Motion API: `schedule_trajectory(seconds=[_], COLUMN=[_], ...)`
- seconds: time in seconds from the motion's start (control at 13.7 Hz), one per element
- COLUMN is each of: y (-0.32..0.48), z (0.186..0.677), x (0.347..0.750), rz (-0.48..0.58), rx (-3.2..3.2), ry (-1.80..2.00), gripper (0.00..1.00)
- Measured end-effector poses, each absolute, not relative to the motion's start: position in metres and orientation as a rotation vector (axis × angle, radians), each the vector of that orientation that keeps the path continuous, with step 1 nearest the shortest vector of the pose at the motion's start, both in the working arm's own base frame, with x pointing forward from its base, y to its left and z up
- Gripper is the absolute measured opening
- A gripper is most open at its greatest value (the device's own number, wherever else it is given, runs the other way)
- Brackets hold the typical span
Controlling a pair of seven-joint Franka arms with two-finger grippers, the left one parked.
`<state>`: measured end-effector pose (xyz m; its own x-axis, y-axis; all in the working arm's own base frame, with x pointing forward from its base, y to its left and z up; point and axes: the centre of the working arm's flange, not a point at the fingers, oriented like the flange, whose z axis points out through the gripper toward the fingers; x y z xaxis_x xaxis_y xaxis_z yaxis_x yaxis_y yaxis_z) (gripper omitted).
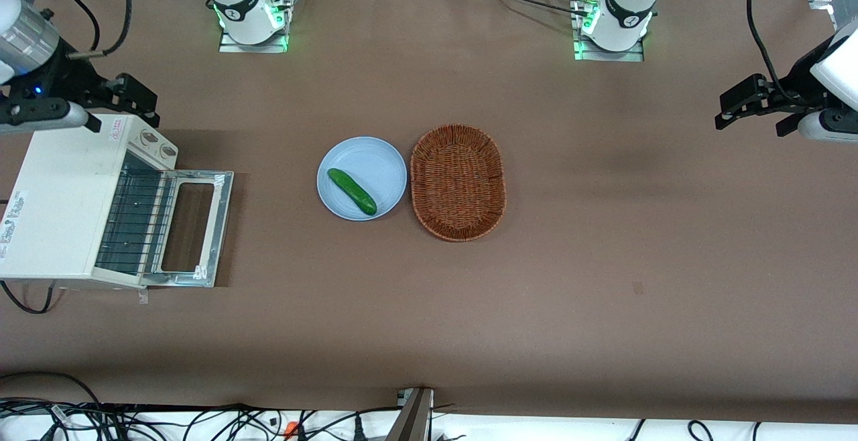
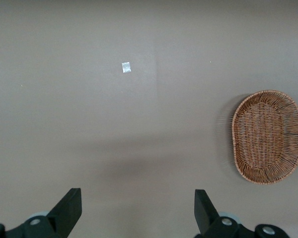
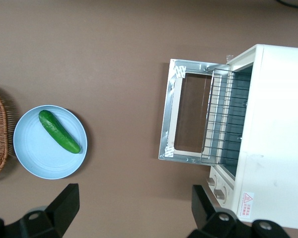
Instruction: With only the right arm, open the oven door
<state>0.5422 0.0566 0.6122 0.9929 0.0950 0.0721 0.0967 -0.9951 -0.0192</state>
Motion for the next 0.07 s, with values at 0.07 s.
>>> schedule_trajectory(seconds=[0.07], y=[0.0568], z=[0.6121], x=[0.542], rz=[-0.111], rx=[-3.113], ry=[-0.151], gripper=[1.0])
